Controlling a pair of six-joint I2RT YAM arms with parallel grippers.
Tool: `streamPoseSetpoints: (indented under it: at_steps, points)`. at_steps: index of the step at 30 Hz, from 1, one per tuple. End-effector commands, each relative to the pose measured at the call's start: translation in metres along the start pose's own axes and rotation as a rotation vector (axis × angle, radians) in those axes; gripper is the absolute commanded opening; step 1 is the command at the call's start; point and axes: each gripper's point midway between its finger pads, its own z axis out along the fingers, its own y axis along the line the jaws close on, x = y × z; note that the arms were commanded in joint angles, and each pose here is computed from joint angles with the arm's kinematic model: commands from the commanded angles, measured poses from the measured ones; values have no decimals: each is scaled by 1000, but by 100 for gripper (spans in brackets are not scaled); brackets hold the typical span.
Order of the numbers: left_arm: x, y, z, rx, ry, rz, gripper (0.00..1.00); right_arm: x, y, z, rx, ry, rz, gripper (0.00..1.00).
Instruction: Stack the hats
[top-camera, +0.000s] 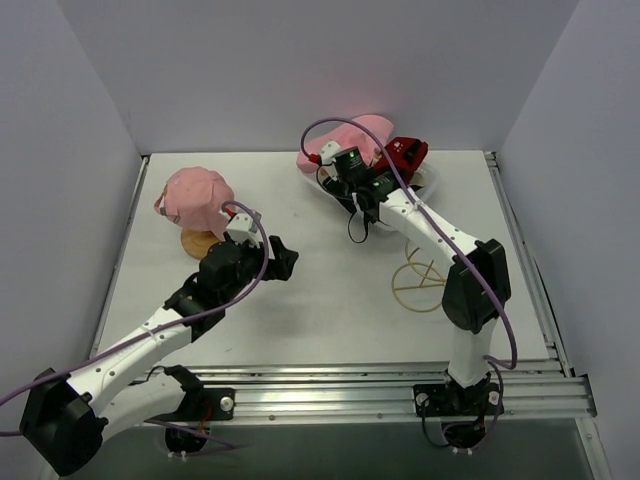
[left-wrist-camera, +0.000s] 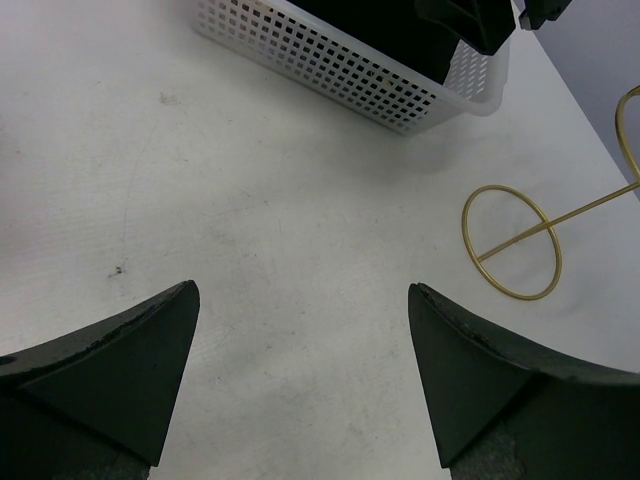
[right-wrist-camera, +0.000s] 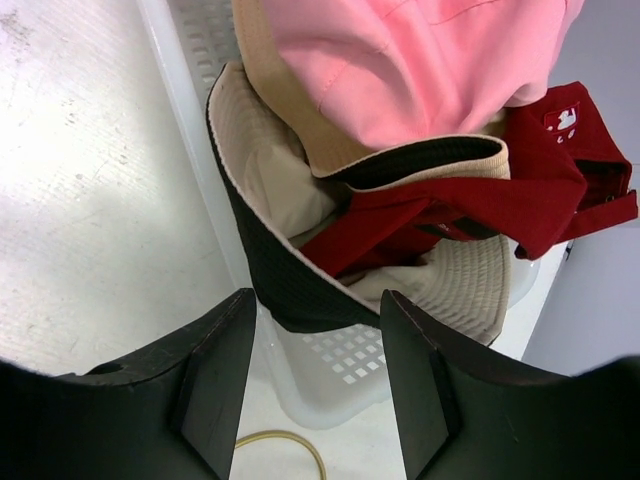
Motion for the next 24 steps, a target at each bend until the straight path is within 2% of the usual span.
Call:
streamPoseSetpoints:
  at_steps: [1,11,16,17,20,22,24]
  points:
    - [-14,-5,0,6,-41,14,94,11,-11,12,19,63,-40,49]
    - [-14,-3,1,-5,-39,16,94,17,-6,35,3,105,-64,45]
    - [-15,-2,1,-9,-41,16,94,-1,-3,30,-49,60,-39,25]
    - [-14,-2,1,-11,-42,16,94,-4,-3,29,-53,50,-33,17]
    - [-14,-1,1,-14,-42,16,94,-13,2,27,-97,26,-26,8]
    - [-15,0,0,-17,-43,16,94,-11,6,29,-112,39,-24,9]
    - [-16,0,0,-17,-46,15,94,-3,11,34,-127,76,-33,23]
